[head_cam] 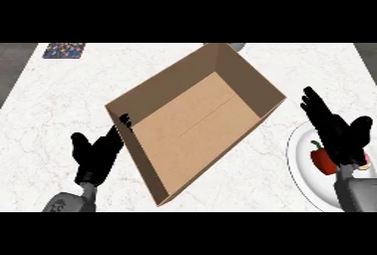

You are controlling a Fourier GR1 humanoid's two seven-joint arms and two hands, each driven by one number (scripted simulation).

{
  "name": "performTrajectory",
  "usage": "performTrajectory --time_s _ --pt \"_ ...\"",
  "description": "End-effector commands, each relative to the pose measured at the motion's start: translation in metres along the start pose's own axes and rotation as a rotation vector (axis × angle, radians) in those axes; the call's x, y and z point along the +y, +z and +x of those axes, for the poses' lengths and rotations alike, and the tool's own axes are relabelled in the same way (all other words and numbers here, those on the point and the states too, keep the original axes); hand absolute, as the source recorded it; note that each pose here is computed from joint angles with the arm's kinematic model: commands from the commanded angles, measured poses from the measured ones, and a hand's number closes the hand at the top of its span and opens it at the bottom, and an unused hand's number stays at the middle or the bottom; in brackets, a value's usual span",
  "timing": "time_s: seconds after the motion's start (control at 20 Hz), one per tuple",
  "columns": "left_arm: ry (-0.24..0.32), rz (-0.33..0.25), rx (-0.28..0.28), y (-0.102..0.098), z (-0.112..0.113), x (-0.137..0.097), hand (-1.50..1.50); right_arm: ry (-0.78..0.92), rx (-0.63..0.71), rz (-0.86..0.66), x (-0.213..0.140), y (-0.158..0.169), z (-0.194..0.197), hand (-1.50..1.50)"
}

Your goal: Pick the cupcake from the plate and place it in the cardboard box

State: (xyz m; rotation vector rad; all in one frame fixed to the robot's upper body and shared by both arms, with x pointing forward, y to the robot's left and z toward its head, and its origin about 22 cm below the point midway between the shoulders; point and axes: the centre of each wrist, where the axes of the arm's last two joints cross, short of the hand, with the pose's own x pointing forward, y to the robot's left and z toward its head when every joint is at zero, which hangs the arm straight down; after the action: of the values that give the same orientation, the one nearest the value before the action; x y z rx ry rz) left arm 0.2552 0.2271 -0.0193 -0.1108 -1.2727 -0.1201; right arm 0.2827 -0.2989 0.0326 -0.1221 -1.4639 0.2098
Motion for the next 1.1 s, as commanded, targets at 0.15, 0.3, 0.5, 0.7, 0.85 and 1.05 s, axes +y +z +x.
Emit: performTrajectory --time_s 0.15,0.3,0.5,0.7,0.85,1.05 --pt "-0.321 0.3 -0.077 0.009 0.028 0.081 0.0 -0.104 -0.123 0.357 -0.044 0.004 -0.003 -1.5" --pt "-0.346 0.325 -0.056 0.009 0.026 0.084 0.0 0.358 -0.359 0.443 -0.057 -0.005 0.086 -1.5" --pt "-0.449 0.454 -0.104 0.015 0.034 0.11 0.0 0.266 -0.298 0.623 -0.096 0.022 0.023 -1.5" --pt "-0.472 0.508 -0.111 0.019 0.036 0.123 0.0 -0.009 -0.416 0.647 -0.134 0.037 -0.005 -1.5" --pt "-0.479 0.484 -0.111 0.021 0.034 0.12 0.0 0.013 -0.471 0.65 -0.142 0.032 0.001 -1.5" --pt "-0.493 0.463 -0.129 0.017 0.044 0.122 0.0 0.262 -0.498 0.641 -0.161 0.025 0.037 -1.5"
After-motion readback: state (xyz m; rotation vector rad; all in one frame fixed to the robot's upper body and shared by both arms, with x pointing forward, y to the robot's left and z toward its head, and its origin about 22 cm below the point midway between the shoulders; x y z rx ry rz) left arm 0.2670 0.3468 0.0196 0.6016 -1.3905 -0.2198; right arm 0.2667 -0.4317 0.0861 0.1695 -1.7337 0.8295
